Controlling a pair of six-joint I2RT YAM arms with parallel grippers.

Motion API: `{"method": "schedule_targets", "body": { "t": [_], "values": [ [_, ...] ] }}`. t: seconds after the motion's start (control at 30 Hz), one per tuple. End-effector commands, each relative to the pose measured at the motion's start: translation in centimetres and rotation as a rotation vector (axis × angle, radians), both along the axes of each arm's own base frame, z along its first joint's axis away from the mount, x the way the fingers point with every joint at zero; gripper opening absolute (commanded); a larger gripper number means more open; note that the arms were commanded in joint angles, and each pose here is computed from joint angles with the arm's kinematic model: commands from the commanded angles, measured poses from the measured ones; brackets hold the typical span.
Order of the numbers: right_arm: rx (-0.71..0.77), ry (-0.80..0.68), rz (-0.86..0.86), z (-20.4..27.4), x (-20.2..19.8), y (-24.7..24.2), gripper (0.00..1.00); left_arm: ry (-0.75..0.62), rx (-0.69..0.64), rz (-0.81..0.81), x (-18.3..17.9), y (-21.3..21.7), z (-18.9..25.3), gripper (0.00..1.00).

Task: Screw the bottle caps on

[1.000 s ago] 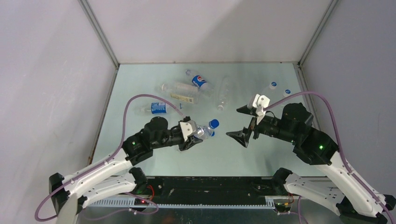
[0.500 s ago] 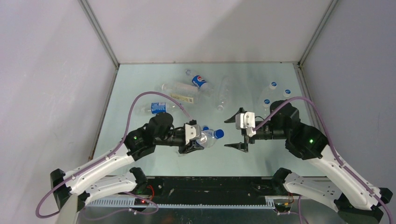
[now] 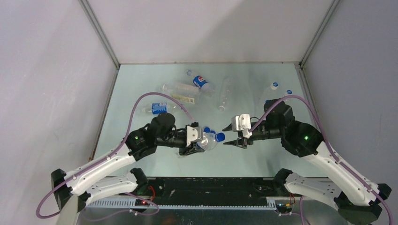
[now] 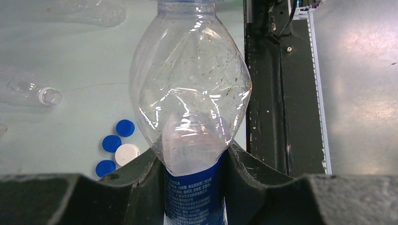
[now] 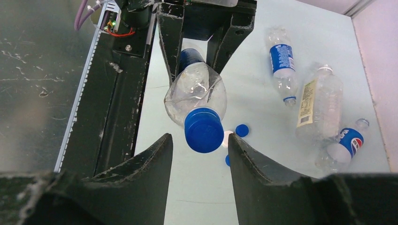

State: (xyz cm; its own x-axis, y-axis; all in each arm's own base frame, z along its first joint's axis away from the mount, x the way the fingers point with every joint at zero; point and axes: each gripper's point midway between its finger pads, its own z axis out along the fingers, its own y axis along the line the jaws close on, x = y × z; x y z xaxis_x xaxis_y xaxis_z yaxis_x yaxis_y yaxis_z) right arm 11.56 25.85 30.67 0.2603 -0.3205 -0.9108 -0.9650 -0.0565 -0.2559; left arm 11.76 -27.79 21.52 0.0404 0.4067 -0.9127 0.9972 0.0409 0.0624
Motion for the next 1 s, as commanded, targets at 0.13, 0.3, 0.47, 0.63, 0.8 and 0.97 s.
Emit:
{"method": "schedule_targets", "body": {
  "t": [0.13,0.3,0.47,0.63,0.8,0.97],
  "values": [
    [0.030,-0.028,0.043,1.6,-0.3,0.8,0.46,-0.034,-0.056,-0.041,-0.2,-0.6,2.3,0.25],
    [0.026,-0.026,0.047,1.5,-0.2,1.0,0.45,-0.036,-0.058,-0.041,-0.2,-0.5,2.4,0.25],
    [0.020,-0.010,0.047,1.3,-0.3,1.2,0.38,-0.039,-0.065,-0.043,-0.3,-0.5,2.6,0.25],
    [0.011,0.035,0.025,1.1,-0.2,1.4,0.20,-0.053,-0.090,-0.043,-0.2,-0.7,3.1,0.25],
    [-0.012,0.149,-0.044,0.4,-0.1,1.5,0.03,-0.067,-0.183,0.070,1.5,-1.2,4.9,0.26],
    [-0.028,0.378,-0.194,-0.5,0.4,1.8,0.01,-0.089,-0.317,0.211,3.6,-2.3,6.9,0.25]
  ]
}}
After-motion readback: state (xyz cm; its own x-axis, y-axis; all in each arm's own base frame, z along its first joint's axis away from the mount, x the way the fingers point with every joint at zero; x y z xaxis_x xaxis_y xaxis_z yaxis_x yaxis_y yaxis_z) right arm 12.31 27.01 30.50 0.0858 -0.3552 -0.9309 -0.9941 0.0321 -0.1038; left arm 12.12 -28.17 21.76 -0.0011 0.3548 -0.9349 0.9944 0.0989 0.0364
